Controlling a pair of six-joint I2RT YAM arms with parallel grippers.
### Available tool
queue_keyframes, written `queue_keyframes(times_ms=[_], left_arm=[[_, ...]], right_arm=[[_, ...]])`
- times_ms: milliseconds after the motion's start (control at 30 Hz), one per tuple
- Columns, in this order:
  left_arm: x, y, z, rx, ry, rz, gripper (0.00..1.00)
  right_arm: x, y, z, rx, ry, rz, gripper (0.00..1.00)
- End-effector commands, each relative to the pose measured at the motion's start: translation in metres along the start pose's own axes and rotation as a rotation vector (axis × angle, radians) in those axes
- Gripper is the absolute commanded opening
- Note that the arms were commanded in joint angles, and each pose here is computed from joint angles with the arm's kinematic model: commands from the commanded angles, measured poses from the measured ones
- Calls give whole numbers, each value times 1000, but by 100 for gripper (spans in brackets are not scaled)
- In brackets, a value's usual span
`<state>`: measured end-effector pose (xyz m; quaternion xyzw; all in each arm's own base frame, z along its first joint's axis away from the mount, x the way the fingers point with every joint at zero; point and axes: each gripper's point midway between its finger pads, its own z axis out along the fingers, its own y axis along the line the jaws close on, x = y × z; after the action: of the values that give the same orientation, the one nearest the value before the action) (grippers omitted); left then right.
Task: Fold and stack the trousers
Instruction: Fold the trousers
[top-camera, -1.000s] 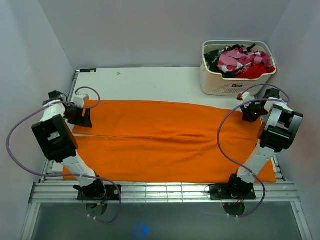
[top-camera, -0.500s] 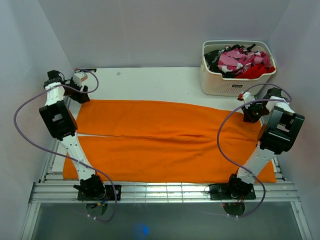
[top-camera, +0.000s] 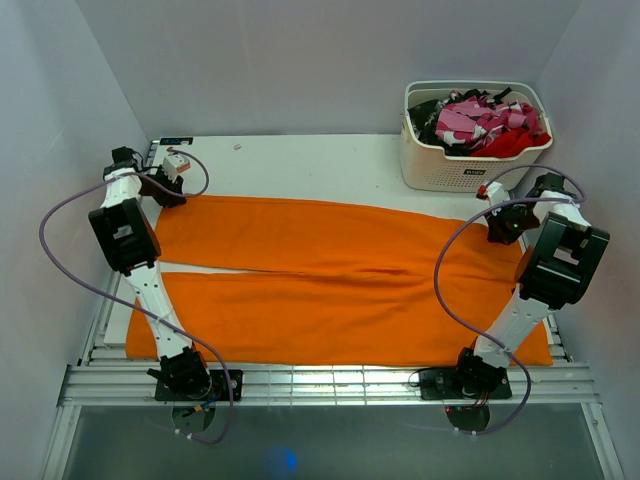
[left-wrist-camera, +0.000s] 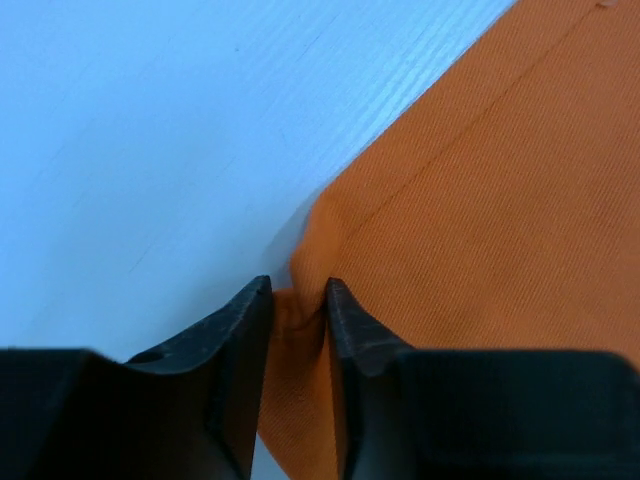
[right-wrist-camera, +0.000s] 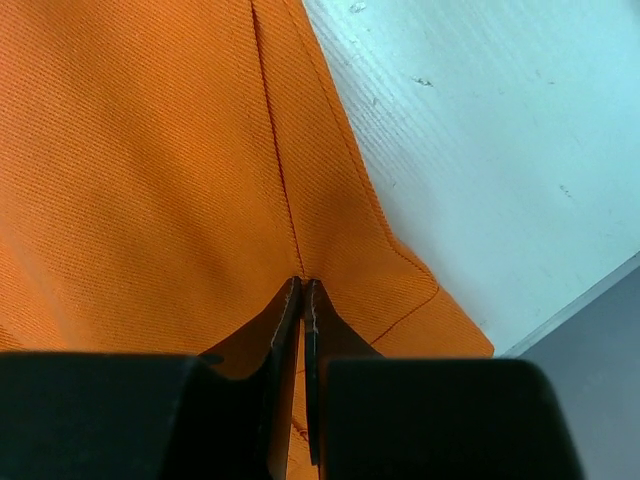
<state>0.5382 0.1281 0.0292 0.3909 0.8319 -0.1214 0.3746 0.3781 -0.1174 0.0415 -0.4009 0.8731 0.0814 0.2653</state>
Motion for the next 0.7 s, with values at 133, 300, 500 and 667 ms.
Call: queue_keyframes(times_ms=[133, 300, 500, 667], left_arm=[[5, -7, -13, 33, 16, 13, 3], [-34, 15, -62, -89, -104, -51, 0], [-63, -13, -141, -170, -198, -14, 0], [-51, -61, -203, -229, -228, 30, 0]], right_arm=[[-31, -26, -35, 94, -55, -17, 8], [-54, -36, -72, 170, -128, -43, 8], [-56, -10, -107, 194, -135, -141, 8], [-40, 22, -141, 238, -115, -229, 8]])
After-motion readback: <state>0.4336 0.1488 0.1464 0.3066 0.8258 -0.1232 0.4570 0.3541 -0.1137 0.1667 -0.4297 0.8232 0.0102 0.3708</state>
